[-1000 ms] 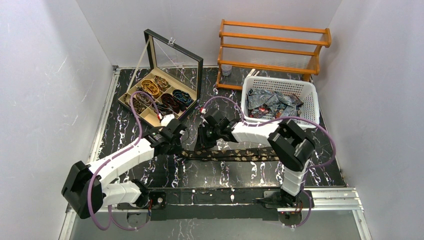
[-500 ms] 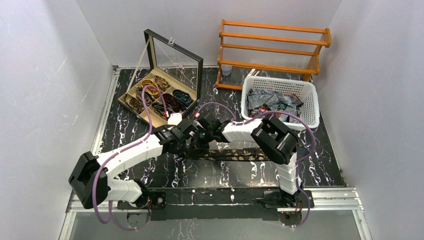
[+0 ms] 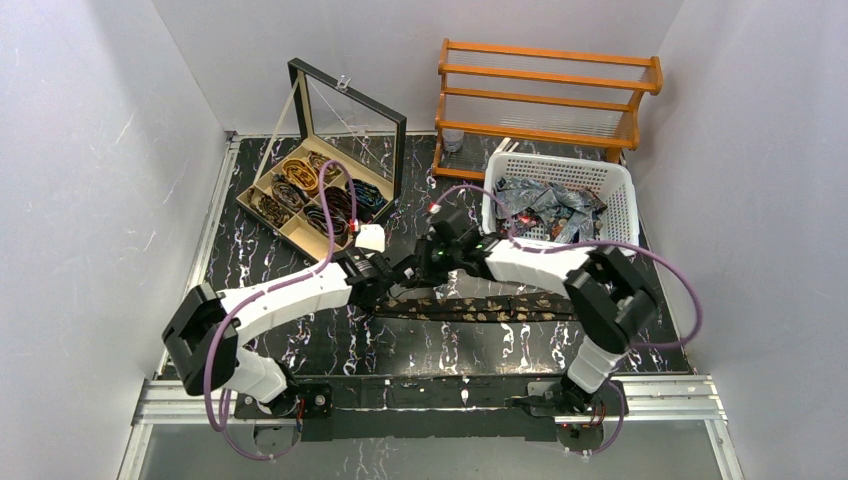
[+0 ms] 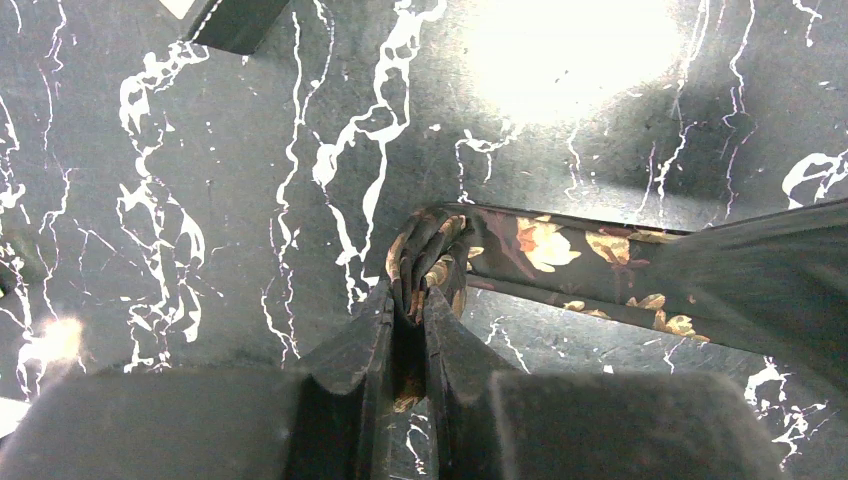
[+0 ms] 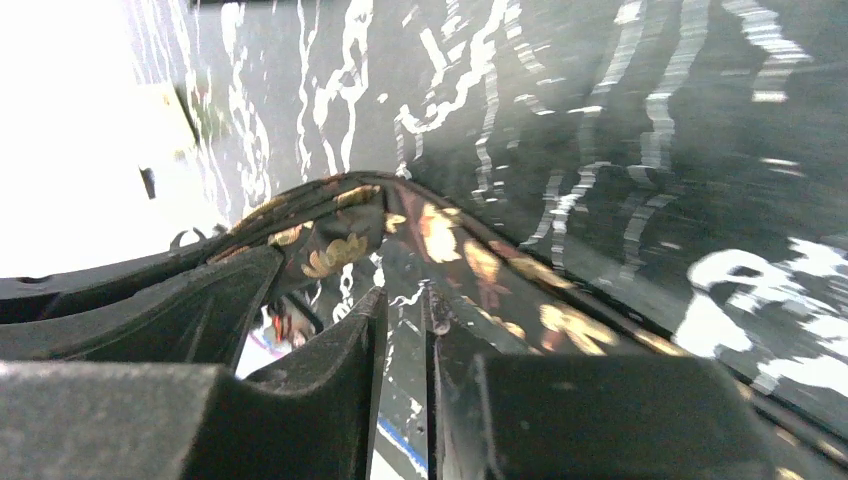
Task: Roll the ties
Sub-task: Roll the tie at the center of the board.
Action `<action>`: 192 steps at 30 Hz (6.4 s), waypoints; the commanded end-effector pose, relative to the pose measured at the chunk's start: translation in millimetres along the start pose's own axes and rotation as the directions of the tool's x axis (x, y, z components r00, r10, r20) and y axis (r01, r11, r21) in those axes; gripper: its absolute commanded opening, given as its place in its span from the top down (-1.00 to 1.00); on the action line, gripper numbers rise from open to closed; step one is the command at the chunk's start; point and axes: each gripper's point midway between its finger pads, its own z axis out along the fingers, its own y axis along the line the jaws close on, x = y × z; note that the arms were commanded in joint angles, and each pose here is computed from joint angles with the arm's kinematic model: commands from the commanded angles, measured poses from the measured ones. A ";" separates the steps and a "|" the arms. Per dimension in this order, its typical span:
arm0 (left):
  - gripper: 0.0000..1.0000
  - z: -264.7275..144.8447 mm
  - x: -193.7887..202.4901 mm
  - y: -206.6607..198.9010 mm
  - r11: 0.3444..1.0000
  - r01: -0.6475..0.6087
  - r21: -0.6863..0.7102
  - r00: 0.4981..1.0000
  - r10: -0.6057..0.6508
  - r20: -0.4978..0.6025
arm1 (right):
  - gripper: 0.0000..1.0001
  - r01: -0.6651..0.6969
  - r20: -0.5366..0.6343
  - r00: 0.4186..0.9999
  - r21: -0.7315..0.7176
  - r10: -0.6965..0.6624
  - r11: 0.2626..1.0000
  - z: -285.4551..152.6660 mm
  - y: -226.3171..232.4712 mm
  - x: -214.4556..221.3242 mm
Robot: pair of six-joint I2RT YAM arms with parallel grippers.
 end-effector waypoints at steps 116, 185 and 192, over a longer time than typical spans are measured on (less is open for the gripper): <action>-0.89 13.6 19.6 56.3 0.808 0.506 0.302 0.862 -0.483 -0.153 | -0.49 0.082 0.258 0.963 -0.021 -0.074 0.996 -56.2 20.2 7.0; -0.89 11.1 27.1 3.5 0.679 0.470 0.564 0.881 -0.404 -0.246 | 0.14 0.006 -0.004 1.000 -0.008 -0.006 1.000 -0.7 -4.5 22.5; -0.88 13.7 29.6 1.6 0.687 0.453 0.568 0.890 -0.382 -0.248 | 0.38 -0.034 -0.015 0.999 0.057 0.035 0.998 2.0 -26.0 25.2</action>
